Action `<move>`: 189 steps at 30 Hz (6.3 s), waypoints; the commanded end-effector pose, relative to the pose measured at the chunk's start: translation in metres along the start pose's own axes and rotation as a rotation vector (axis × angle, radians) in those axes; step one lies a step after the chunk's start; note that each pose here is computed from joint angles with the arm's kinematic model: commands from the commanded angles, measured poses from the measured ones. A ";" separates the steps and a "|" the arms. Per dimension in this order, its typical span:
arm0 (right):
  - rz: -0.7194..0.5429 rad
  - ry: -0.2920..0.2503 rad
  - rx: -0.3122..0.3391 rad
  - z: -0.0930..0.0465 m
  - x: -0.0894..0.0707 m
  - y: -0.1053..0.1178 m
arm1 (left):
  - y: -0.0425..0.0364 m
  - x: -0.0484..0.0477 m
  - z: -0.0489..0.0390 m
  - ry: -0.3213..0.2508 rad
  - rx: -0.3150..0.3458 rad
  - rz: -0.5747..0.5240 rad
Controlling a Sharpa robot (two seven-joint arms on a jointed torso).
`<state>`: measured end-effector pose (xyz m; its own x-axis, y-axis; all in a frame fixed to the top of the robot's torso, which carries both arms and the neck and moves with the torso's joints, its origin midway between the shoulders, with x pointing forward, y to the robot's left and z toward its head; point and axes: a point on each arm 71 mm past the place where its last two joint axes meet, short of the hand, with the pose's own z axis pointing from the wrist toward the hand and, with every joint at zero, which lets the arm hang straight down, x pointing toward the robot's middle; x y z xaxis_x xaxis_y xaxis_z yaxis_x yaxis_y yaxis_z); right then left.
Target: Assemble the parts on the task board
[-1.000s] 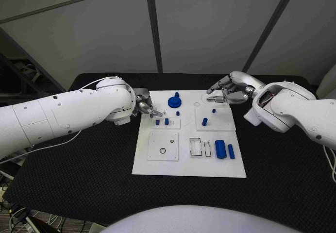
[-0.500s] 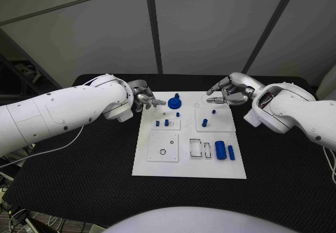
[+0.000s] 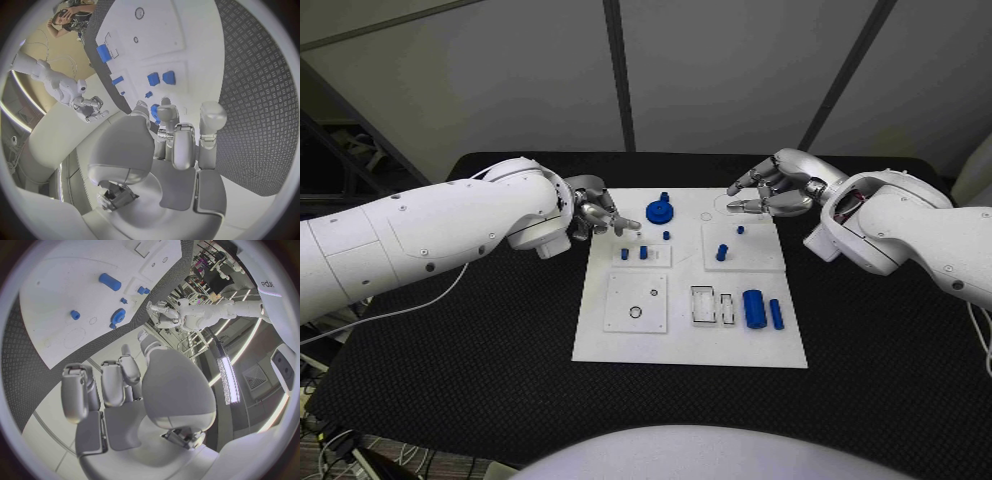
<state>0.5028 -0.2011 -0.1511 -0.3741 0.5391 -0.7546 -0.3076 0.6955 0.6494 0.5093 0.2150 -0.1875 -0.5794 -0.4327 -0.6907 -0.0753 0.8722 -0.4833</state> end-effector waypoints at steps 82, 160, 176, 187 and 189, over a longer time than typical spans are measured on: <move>-0.006 0.002 -0.011 0.001 0.000 0.002 | -0.0040 0.0270 0.0115 0.125 -0.067 0.190; -0.006 0.005 -0.012 0.001 0.000 0.003 | -0.0092 0.0058 0.0044 0.156 -0.029 0.084; -0.005 0.008 -0.016 0.002 0.002 0.004 | -0.0233 -0.0050 0.0191 0.407 -0.060 0.165; -0.004 0.008 -0.019 0.003 0.003 0.006 | -0.0262 -0.0027 0.0346 0.421 -0.101 0.274; -0.004 0.008 -0.019 0.003 0.003 0.006 | -0.0266 -0.0032 0.0359 0.411 -0.105 0.282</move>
<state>0.5027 -0.1954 -0.1511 -0.3791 0.5349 -0.7551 -0.3161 0.6921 0.6489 0.5422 0.1843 -0.1922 -0.8538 -0.1223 -0.5060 0.0229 0.9622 -0.2712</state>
